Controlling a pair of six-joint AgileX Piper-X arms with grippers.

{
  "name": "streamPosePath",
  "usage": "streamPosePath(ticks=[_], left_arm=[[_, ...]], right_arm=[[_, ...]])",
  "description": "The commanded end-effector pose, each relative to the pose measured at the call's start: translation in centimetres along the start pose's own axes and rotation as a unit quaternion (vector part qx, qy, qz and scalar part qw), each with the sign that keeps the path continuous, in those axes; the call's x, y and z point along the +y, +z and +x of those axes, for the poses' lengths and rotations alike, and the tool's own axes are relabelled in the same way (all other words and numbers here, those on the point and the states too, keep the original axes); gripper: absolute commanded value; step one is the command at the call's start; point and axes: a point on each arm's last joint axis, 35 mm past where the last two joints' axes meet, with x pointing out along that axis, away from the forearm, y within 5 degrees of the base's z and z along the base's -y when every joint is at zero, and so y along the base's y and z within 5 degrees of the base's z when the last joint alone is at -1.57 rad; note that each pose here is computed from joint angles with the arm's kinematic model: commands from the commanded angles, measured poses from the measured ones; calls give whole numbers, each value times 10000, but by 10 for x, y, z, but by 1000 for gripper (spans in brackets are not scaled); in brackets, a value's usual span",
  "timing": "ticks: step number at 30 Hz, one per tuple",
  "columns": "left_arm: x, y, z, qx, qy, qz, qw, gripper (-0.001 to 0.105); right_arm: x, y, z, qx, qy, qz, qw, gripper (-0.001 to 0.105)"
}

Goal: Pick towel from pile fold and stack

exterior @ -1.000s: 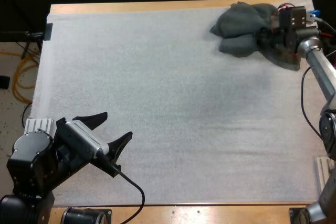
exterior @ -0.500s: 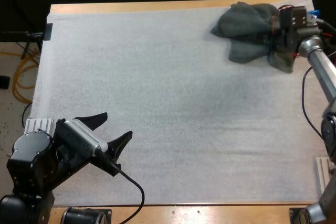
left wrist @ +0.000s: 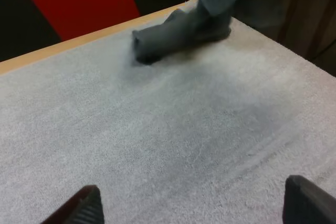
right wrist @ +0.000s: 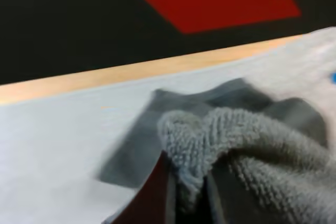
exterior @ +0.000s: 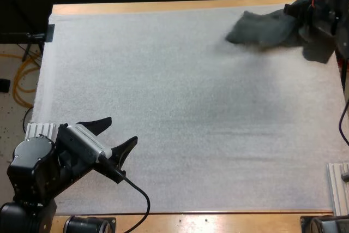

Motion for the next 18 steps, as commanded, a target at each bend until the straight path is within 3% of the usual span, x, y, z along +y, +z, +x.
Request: streamPosePath(ticks=[1, 10, 18], left_arm=[[-2, 3, -1, -62, -94, -8, 9999, 67], [-2, 2, -1, -56, -187, -8, 9998, 67], [-2, 2, -1, -56, -187, -8, 9998, 67]], right_arm=[[4, 1, -9, 33, 322, -50, 9995, 1], [26, -18, -31, 976, 885, -37, 9913, 1], [89, -40, -22, 1404, 1664, -569, 9744, 1]])
